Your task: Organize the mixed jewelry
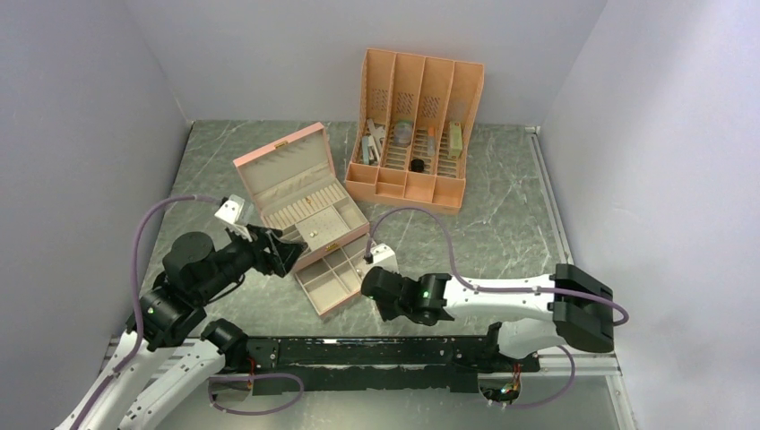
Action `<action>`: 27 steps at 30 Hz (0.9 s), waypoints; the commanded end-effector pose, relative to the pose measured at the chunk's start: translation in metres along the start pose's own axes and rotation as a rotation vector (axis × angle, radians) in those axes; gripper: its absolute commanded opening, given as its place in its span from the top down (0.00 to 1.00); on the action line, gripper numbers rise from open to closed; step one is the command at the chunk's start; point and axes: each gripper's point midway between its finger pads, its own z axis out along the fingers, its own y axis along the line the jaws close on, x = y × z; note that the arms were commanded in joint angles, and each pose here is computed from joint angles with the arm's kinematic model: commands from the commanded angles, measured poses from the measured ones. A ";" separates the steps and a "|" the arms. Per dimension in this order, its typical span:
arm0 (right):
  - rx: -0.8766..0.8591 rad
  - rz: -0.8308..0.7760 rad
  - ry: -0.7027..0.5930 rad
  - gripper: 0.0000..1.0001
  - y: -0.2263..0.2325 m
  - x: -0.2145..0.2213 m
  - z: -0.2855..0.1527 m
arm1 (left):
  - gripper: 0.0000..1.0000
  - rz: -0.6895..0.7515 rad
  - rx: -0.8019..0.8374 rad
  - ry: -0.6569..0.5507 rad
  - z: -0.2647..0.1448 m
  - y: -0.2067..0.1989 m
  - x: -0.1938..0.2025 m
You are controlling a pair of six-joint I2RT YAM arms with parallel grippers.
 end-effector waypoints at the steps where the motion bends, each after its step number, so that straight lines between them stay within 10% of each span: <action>1: -0.052 0.073 -0.131 1.00 0.021 -0.040 -0.026 | 0.22 -0.055 0.051 0.085 -0.001 -0.013 0.008; 27: -0.313 0.241 -0.649 1.00 0.081 -0.166 -0.121 | 0.39 -0.651 0.375 0.288 0.005 -0.072 0.065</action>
